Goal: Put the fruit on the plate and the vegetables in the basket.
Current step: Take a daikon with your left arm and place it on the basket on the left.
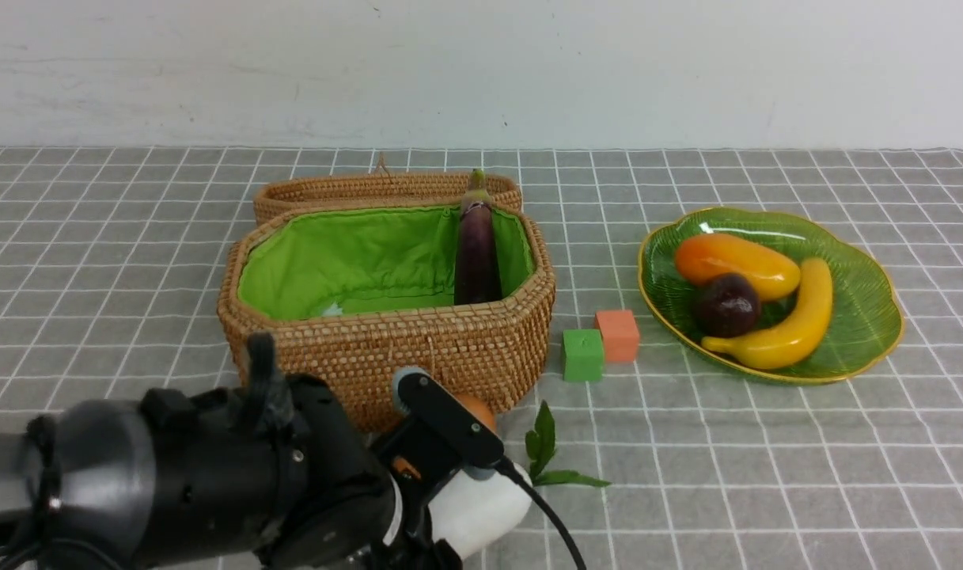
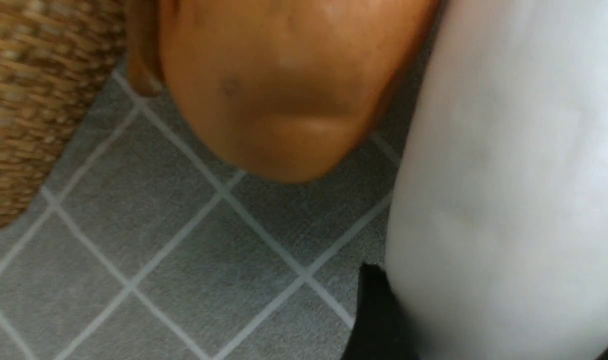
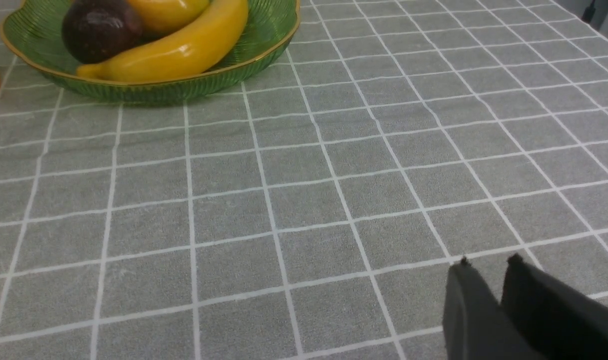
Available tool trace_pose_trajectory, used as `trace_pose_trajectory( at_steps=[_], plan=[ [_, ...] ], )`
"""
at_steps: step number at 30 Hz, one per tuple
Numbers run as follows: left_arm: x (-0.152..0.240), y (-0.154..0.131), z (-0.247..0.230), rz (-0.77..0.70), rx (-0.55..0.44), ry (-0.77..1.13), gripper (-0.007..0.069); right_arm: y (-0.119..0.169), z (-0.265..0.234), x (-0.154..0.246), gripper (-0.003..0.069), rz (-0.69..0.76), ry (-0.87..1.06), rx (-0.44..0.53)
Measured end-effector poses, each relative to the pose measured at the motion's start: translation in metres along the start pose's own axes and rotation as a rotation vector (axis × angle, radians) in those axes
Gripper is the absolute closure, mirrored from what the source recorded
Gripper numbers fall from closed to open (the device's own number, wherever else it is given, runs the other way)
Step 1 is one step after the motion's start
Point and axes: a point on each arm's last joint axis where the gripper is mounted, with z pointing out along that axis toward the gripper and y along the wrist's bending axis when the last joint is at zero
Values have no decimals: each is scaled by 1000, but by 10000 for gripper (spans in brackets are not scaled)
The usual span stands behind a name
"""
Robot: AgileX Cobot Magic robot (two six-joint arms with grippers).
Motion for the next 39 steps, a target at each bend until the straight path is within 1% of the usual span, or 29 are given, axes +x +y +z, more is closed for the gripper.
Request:
trace_pose_trajectory(
  at_steps=[6,8,10,11,12,13,16,19,21,26,30,32,33,34,35,39],
  plan=[
    [0,7,-56,91,7,-103,168,0,0,0,536,0,0,0],
    [1,12,-73,72,16,-147,168,0,0,0,535,0,0,0],
    [0,25,-89,19,8,-197,168,0,0,0,536,0,0,0],
    [-1,27,-91,14,6,-203,168,0,0,0,536,0,0,0],
    [-5,46,-102,-52,-28,-243,168,0,0,0,536,0,0,0],
    [-8,54,-106,-69,-44,-261,168,0,0,0,536,0,0,0],
    [-23,94,-117,-175,-127,-339,168,0,0,0,531,0,1,0],
    [-35,122,-113,-225,-185,-371,168,0,0,0,529,0,1,0],
    [-41,136,-101,-233,-212,-356,168,0,0,0,526,0,1,0],
    [-46,147,-52,-235,-219,-271,168,0,0,0,519,0,1,0],
    [-51,149,-44,-264,-222,-303,151,0,0,0,515,0,1,1],
    [-52,150,-42,-297,-217,-306,88,0,0,0,515,0,1,1],
    [-51,150,-41,-316,-215,-305,29,0,0,0,515,0,1,1],
    [-51,150,-41,-322,-214,-302,-8,0,0,0,515,0,1,1],
    [-51,150,-41,-326,-214,-300,-26,0,0,0,513,0,1,1],
    [-47,149,-50,-341,-219,-273,-40,0,0,0,509,0,1,1]
  ],
)
